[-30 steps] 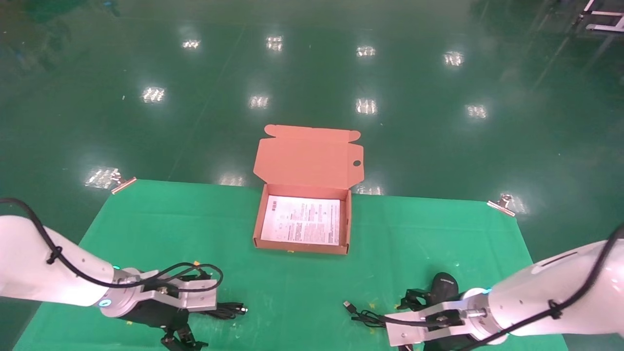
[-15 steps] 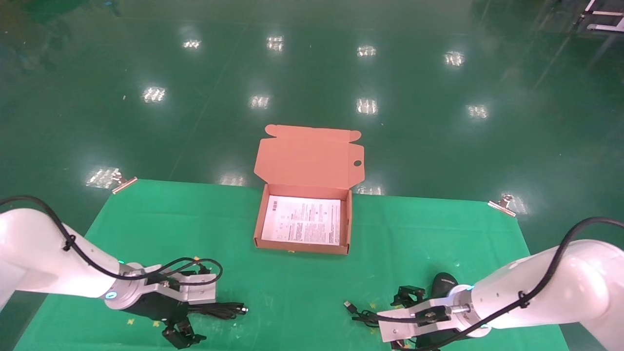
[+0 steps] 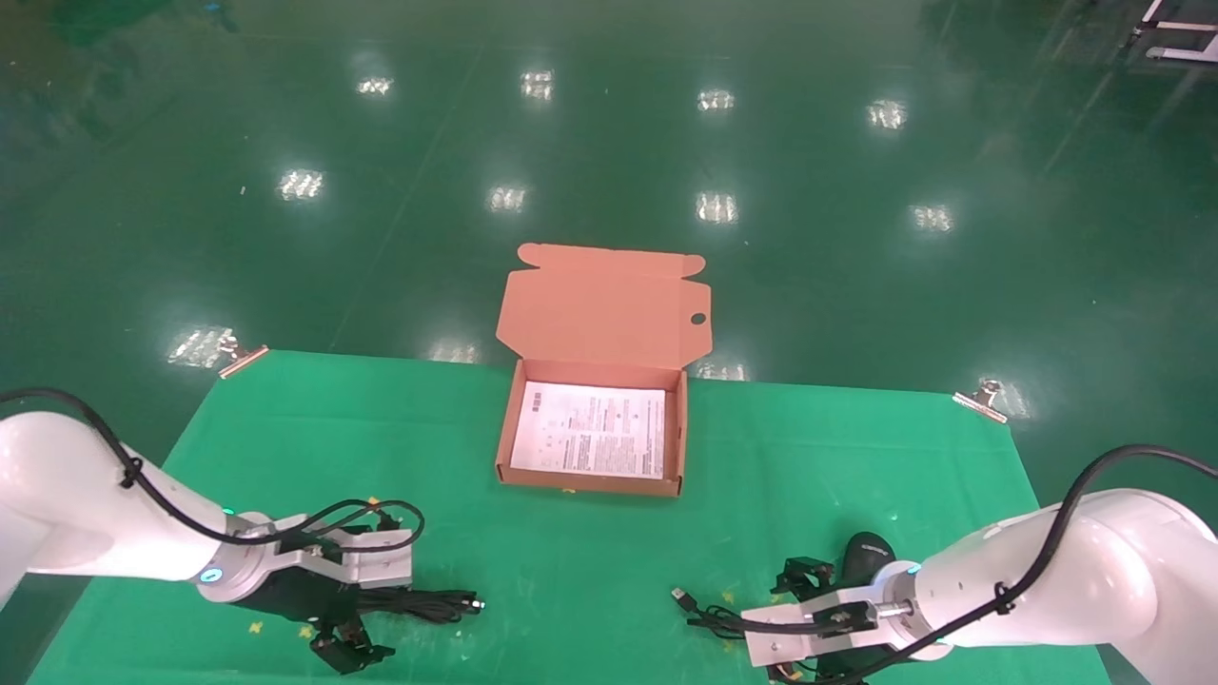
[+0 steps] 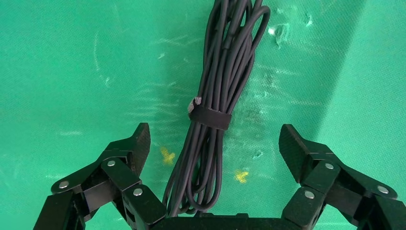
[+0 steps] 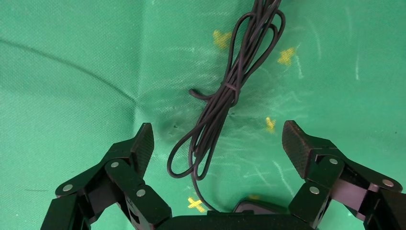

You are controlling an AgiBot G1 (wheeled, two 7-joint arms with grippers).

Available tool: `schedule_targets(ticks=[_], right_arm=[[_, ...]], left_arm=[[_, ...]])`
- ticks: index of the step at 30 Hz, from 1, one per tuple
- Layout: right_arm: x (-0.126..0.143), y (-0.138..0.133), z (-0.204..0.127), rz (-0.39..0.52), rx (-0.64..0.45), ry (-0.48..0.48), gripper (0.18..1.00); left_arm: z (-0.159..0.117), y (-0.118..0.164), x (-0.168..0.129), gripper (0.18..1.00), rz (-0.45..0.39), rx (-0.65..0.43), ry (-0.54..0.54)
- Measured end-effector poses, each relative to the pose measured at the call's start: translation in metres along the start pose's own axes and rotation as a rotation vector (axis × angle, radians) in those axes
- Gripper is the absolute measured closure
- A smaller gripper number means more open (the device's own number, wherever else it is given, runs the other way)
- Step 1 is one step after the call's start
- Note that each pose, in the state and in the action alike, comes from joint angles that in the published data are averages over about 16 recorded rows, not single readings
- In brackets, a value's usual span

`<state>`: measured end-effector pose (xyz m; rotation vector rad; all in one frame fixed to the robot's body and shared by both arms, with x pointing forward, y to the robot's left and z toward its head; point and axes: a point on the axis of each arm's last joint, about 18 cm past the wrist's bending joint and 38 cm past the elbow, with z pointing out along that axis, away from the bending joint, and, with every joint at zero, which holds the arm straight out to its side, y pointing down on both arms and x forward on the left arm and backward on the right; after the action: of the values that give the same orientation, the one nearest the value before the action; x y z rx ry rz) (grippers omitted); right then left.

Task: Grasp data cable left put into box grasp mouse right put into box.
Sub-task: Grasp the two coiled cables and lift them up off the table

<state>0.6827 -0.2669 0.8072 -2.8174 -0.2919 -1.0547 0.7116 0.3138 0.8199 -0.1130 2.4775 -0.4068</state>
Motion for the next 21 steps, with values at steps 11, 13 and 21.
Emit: schedule_targets(ticks=[11, 13, 21], right_arm=[[-0.0003, 0.0003, 0.0006, 0.001, 0.0, 0.0, 0.235], [-0.0003, 0.0001, 0.0004, 0.0, 0.0, 0.0, 0.256], [-0.0003, -0.0004, -0.0004, -0.002, 0.001, -0.002, 0.394]], left_arm=[[0.0, 0.0003, -0.0006, 0.25, -0.002, 0.0, -0.003], [-0.0001, 0.0, -0.0004, 0.273, -0.001, 0.001, -0.002], [-0.0001, -0.0008, 0.0002, 0.409, 0.002, 0.003, 0.001]])
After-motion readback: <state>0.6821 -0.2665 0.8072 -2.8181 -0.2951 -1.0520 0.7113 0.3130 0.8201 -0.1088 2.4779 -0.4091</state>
